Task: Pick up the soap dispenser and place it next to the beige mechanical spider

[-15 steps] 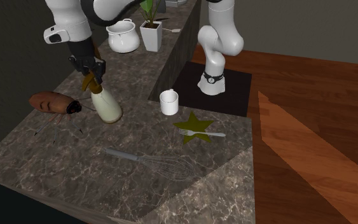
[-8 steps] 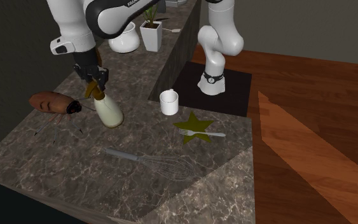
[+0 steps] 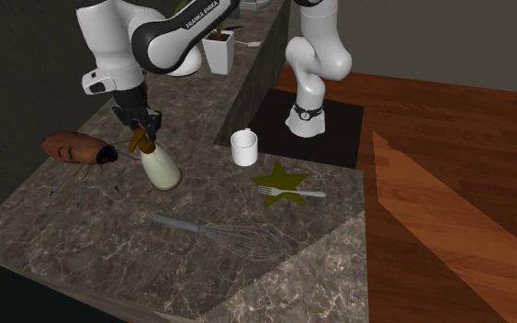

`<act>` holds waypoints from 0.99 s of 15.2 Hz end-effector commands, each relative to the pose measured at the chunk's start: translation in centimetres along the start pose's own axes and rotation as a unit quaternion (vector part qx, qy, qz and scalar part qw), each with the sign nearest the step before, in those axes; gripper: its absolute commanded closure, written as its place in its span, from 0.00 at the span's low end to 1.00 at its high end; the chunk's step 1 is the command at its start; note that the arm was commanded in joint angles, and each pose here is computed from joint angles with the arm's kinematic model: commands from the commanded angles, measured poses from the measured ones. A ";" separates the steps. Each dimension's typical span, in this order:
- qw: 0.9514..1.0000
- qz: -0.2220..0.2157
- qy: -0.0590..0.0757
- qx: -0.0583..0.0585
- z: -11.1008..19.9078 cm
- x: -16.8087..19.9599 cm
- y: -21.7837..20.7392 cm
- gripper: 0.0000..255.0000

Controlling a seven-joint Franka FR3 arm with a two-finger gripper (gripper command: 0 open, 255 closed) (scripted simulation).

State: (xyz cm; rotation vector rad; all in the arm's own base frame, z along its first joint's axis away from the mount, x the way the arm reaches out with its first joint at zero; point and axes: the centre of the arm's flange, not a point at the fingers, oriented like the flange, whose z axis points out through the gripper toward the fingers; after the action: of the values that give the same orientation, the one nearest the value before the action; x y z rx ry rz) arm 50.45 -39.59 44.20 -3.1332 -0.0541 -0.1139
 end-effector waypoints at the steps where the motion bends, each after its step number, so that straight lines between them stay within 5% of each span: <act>1: 1.000 0.000 0.001 0.000 0.2 0.0 0.0 1.00; 6: 1.000 0.000 0.001 0.000 0.2 0.0 0.0 1.00; 7: 1.000 0.000 0.001 0.000 0.1 0.0 0.0 0.00; 12: 1.000 0.000 0.001 0.000 0.2 0.0 0.0 0.00; 15: 1.000 0.000 0.001 0.000 -3.8 0.0 0.0 0.00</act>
State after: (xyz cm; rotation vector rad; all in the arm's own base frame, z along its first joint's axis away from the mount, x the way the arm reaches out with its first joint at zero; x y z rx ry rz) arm 50.38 -39.65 46.74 -3.1340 -0.0539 -0.1173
